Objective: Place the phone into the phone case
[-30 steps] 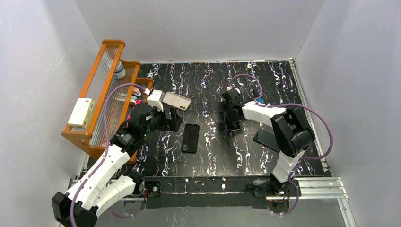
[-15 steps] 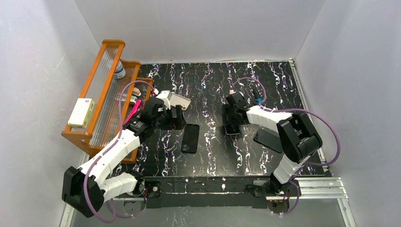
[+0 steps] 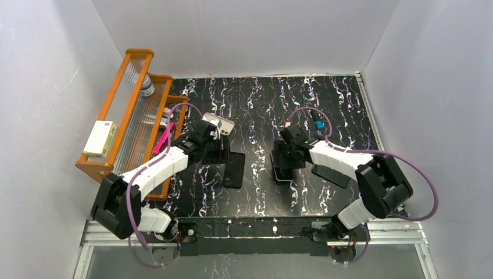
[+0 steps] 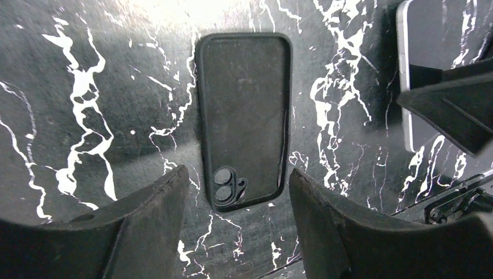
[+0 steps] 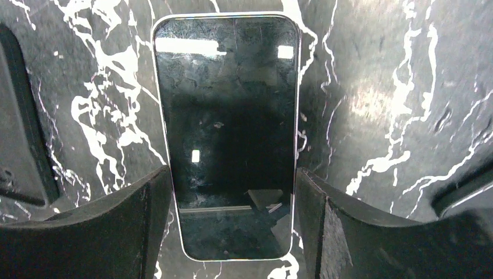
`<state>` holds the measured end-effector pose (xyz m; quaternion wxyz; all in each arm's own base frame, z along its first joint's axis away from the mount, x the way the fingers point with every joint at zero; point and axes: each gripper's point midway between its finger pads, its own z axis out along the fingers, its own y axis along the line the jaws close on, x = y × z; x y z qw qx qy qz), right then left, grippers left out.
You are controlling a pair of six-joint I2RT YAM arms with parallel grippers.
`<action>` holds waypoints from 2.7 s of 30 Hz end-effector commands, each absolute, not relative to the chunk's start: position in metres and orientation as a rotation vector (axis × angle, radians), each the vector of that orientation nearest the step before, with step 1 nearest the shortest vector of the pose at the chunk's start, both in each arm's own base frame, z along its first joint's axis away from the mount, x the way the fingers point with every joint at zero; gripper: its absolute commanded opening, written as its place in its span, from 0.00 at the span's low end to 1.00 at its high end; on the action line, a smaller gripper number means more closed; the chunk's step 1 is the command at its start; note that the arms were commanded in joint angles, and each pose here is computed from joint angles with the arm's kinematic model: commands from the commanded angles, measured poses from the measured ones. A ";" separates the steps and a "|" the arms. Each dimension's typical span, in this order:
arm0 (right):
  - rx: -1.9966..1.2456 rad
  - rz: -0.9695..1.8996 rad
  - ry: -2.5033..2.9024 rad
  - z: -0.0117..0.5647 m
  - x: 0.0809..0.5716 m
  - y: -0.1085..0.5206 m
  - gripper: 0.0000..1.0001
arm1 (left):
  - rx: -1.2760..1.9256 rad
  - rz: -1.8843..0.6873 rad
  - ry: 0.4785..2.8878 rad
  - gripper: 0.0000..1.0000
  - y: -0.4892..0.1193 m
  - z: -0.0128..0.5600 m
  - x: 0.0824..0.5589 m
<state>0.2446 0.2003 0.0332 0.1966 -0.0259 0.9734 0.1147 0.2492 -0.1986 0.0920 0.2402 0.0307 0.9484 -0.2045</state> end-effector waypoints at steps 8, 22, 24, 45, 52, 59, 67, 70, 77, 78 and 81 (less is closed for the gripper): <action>0.000 0.486 2.696 0.053 0.217 0.203 0.56 | 0.023 -0.464 2.675 0.52 -0.196 0.038 0.234; 0.013 0.606 2.670 0.060 0.207 0.212 0.54 | 0.056 -0.542 2.735 0.40 -0.228 0.012 0.204; 0.019 0.573 2.684 0.055 0.206 0.208 0.54 | 0.049 -0.574 2.732 0.38 -0.237 0.014 0.200; 0.030 0.756 2.645 0.063 0.207 0.245 0.49 | -0.198 -0.766 2.615 0.49 -0.246 0.049 0.205; 0.068 0.911 2.558 0.079 0.207 0.265 0.49 | -0.315 -0.839 2.595 0.49 -0.238 0.048 0.215; 0.081 0.948 2.464 0.094 0.215 0.274 0.49 | -0.361 -0.906 2.594 0.49 -0.227 0.058 0.224; 0.013 0.946 2.448 0.104 0.213 0.302 0.48 | -0.320 -0.793 2.498 0.67 -0.194 0.116 0.243; -0.028 0.972 2.430 0.109 0.213 0.321 0.48 | -0.277 -0.760 2.445 0.81 -0.187 0.144 0.246; -0.067 0.937 2.435 0.104 0.217 0.348 0.48 | -0.241 -0.662 2.369 0.98 -0.169 0.171 0.247; -0.072 0.938 2.440 0.102 0.217 0.351 0.48 | -0.235 -0.642 2.371 0.98 -0.166 0.170 0.246; -0.082 0.938 2.446 0.099 0.218 0.361 0.48 | -0.239 -0.590 2.381 0.98 -0.157 0.165 0.243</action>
